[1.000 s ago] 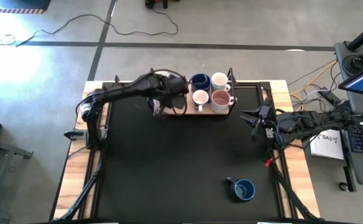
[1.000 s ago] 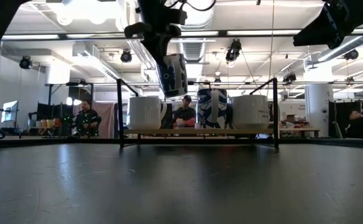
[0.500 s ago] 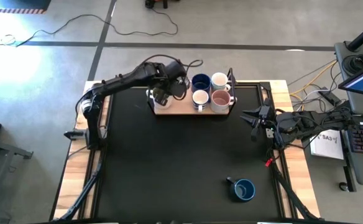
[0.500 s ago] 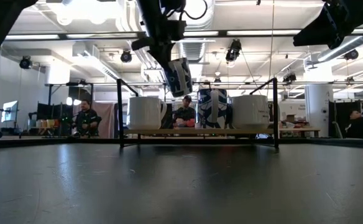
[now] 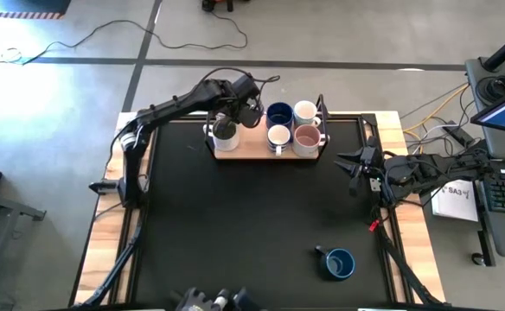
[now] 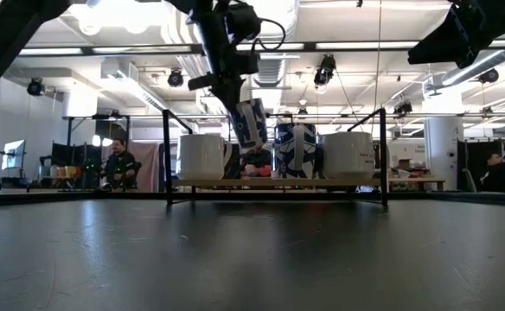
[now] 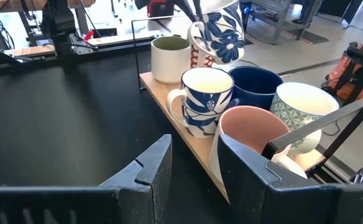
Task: Place coffee mugs
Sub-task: Put the blue mug on the shelf
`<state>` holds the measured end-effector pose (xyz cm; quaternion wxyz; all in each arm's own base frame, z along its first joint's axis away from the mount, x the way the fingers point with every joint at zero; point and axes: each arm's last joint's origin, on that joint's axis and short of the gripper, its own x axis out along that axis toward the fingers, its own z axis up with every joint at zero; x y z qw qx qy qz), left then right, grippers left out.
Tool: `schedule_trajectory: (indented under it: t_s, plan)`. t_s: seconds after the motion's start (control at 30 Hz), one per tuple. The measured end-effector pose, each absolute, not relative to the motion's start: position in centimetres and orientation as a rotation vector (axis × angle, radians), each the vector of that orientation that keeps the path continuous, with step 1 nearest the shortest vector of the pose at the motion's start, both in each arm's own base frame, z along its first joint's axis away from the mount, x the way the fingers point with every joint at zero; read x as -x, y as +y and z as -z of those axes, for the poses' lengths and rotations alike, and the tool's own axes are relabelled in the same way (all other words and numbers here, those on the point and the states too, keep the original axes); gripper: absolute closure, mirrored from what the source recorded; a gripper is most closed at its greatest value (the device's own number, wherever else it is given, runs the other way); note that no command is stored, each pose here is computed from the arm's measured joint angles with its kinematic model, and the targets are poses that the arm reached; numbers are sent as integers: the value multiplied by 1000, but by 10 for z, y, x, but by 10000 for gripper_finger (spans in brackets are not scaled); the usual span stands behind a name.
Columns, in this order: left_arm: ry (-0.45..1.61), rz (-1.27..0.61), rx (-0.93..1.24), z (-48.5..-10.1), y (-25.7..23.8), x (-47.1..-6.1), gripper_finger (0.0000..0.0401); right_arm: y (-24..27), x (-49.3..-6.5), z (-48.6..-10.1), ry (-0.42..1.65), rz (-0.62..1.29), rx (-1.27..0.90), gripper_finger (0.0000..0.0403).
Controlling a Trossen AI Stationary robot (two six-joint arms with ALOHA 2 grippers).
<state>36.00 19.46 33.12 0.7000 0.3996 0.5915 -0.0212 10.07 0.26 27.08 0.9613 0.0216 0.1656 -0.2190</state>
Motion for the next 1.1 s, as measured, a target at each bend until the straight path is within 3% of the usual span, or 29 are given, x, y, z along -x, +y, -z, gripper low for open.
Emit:
schedule_trajectory:
  t_s: [1.1]
  plan:
    - [1398,156,-784,-285,217,-370,388,3,-101,-271,335,444,-44,282]
